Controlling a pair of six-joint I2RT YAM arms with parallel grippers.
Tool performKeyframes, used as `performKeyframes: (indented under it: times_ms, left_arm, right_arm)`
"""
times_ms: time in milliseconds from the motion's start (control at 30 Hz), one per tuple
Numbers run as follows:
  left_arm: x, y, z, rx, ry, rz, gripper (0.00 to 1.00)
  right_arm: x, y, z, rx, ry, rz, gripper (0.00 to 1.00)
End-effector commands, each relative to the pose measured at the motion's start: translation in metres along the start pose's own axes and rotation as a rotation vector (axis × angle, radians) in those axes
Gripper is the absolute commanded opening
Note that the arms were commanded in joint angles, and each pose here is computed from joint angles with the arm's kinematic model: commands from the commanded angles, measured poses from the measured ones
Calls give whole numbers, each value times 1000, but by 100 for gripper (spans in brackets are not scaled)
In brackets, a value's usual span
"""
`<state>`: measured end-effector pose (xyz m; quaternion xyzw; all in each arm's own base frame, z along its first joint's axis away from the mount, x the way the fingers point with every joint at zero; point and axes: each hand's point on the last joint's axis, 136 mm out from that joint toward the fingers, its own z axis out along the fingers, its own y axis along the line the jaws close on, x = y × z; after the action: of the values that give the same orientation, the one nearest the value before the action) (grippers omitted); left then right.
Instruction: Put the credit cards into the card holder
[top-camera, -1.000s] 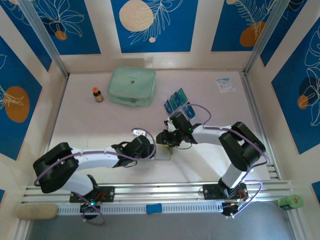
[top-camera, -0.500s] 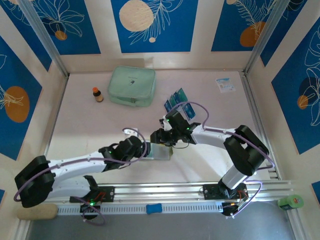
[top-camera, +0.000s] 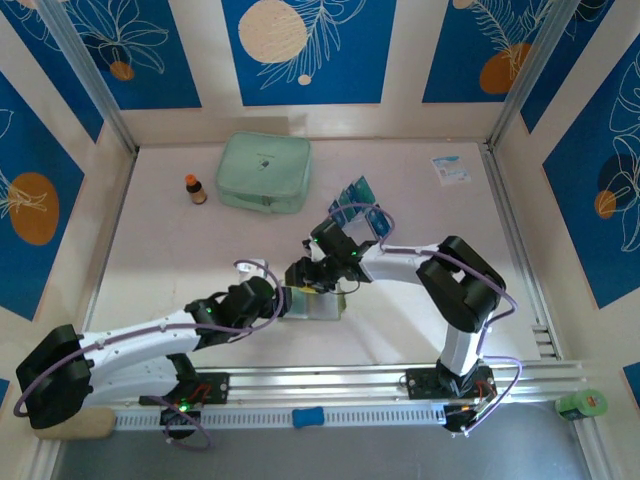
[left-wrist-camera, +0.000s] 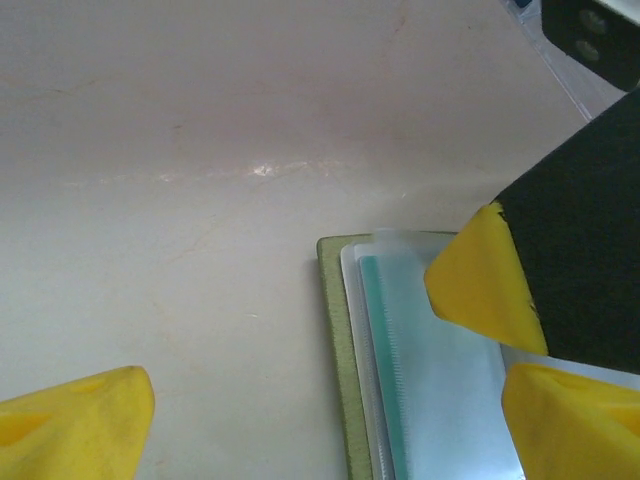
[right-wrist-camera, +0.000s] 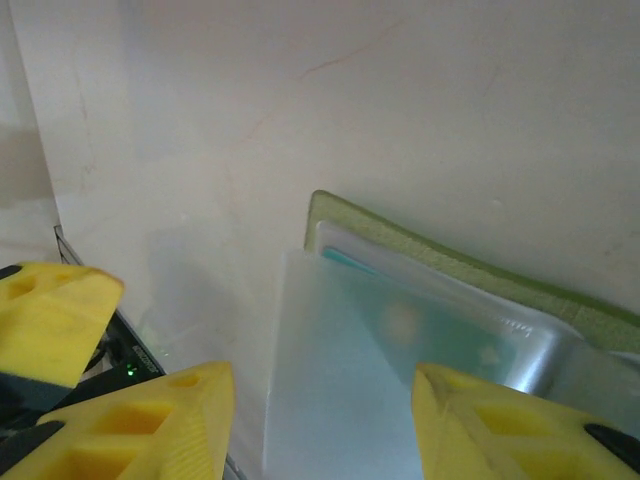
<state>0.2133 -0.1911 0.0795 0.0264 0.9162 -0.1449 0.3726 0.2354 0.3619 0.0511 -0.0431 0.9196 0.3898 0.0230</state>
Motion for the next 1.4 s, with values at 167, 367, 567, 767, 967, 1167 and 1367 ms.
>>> performKeyframes:
  times_ms: [167, 367, 567, 767, 967, 1167, 1367]
  left_arm:
    - [9, 8, 8, -25, 23, 17, 90]
    - [15, 4, 18, -29, 51, 40, 90]
    - [22, 3, 28, -44, 80, 62, 90]
    - [32, 7, 35, -66, 108, 70, 90]
    - [38, 12, 37, -82, 122, 67, 90]
    - [41, 13, 38, -84, 130, 57, 90]
    - [42, 13, 39, -86, 137, 60, 90]
  right_arm:
    - [-3, 6, 3, -7, 3, 14, 50]
    - [-3, 5, 3, -10, 4, 21, 50]
    - [-4, 8, 2, -18, 1, 21, 50]
    - [-10, 16, -10, -40, -16, 11, 50]
    - [-32, 20, -55, -30, -103, -26, 50]
    - [-66, -9, -118, 159, -232, -62, 50]
    - [-96, -52, -168, 468, -304, -136, 49]
